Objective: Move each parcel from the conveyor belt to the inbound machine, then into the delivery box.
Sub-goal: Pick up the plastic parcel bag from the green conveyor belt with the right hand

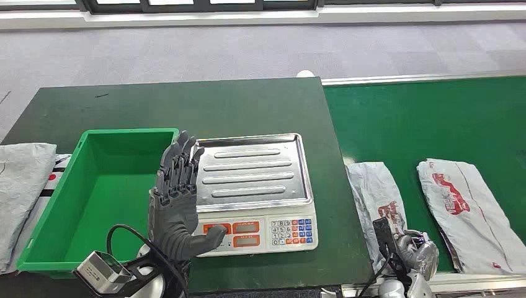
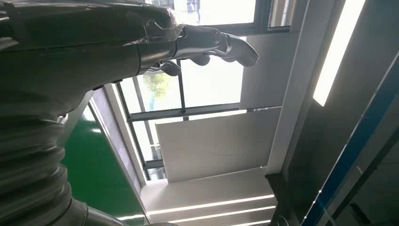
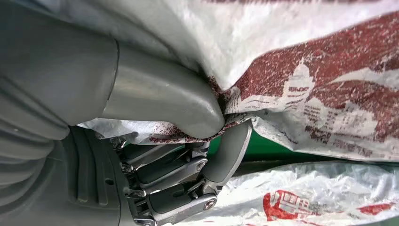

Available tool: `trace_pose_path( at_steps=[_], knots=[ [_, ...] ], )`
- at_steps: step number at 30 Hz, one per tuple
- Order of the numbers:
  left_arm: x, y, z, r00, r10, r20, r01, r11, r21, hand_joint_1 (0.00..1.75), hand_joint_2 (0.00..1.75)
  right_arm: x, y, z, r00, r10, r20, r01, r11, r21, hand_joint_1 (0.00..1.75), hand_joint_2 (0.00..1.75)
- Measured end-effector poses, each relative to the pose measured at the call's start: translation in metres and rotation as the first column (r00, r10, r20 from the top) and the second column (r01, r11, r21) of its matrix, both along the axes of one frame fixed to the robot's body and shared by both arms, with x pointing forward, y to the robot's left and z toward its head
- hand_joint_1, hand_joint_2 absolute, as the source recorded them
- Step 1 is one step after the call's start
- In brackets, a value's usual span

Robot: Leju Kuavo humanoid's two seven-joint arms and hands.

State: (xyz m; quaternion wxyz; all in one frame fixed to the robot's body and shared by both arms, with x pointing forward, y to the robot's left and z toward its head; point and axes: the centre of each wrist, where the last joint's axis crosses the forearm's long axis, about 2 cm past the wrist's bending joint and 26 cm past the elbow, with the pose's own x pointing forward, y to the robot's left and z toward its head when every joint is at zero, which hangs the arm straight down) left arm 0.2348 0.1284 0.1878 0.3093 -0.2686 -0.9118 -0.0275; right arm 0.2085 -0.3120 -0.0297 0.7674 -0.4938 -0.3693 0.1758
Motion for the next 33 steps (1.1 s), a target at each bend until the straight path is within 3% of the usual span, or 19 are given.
trace_pose_path(
  at_steps=[9,12,15,18,23,28,33],
  knots=[
    [0.0,0.0,0.0,1.0,0.017,-0.004,-0.018,1.0,-0.003,0.0,1.75,0.001,0.002,0.0,1.0,-0.001,0.023,0.001,1.0,-0.013,1.75,1.75],
    [0.0,0.001,0.0,1.0,0.03,-0.006,-0.03,1.0,-0.005,0.0,1.75,-0.002,0.001,0.002,0.993,0.005,0.115,0.0,0.999,-0.038,1.75,1.75],
    [0.0,0.001,0.0,0.999,0.033,-0.007,-0.033,0.999,-0.007,0.0,1.75,-0.005,-0.003,0.014,0.957,0.041,0.286,-0.022,0.997,-0.068,1.75,1.75],
    [0.0,0.001,0.0,1.0,0.026,-0.008,-0.027,1.0,-0.011,0.0,1.75,-0.006,-0.011,0.038,0.88,0.065,0.47,-0.011,0.993,-0.117,1.75,1.75],
    [0.001,0.0,-0.001,1.0,0.01,-0.01,-0.01,1.0,-0.009,0.0,1.75,-0.001,-0.023,0.091,0.706,0.129,0.697,0.034,0.976,-0.216,1.75,1.75],
    [0.001,-0.001,-0.003,1.0,0.002,-0.014,-0.002,1.0,-0.005,0.0,1.75,0.003,-0.027,0.137,0.554,0.223,0.802,0.06,0.95,-0.306,1.75,1.75],
    [0.002,-0.001,-0.004,1.0,-0.001,-0.019,0.001,1.0,-0.006,0.0,1.75,0.007,-0.023,0.164,0.426,0.305,0.852,0.054,0.931,-0.36,1.75,1.75]
  ],
)
